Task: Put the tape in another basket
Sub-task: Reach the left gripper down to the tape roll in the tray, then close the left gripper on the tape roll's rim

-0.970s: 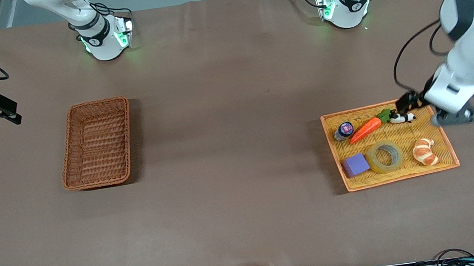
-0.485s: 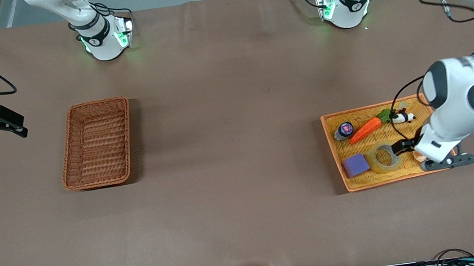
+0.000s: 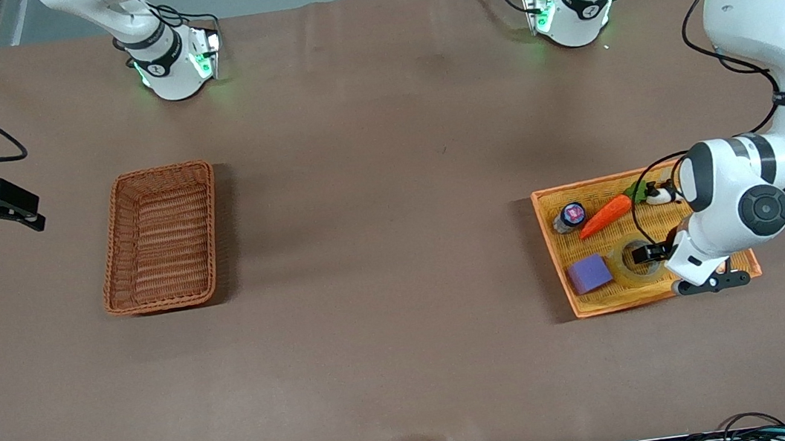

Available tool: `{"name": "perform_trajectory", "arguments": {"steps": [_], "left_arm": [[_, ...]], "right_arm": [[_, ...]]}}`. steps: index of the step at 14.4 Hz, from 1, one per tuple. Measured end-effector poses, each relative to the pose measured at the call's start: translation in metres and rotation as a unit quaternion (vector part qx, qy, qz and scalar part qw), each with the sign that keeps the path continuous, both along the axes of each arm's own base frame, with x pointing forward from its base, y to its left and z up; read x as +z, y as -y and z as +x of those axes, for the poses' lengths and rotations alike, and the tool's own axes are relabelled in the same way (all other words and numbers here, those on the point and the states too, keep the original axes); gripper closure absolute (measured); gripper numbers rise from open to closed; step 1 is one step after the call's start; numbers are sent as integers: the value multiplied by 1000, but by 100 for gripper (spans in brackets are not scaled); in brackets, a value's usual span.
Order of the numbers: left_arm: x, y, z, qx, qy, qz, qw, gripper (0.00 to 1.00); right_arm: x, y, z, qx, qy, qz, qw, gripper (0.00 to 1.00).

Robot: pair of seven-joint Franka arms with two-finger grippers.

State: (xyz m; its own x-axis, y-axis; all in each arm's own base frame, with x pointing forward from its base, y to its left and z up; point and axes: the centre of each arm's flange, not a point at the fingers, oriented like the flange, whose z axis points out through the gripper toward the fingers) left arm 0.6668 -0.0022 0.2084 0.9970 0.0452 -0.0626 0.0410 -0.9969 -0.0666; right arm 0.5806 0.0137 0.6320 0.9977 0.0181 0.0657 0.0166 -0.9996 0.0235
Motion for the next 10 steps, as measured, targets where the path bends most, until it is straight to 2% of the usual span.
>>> {"name": "perform_trajectory", "arguments": {"steps": [2,9,10], "left_arm": [[-11,0,1,0,6,-1,1000,2],[-12,2,3,-1,10,-2,1000,74],[-10,2,3,-2,10,-2,1000,78]], "right_arm": [[0,0,0,0,0,0,1000,0],[0,4,0,-3,1,0,1000,0],[0,3,0,-2,0,0,1000,0]]}}
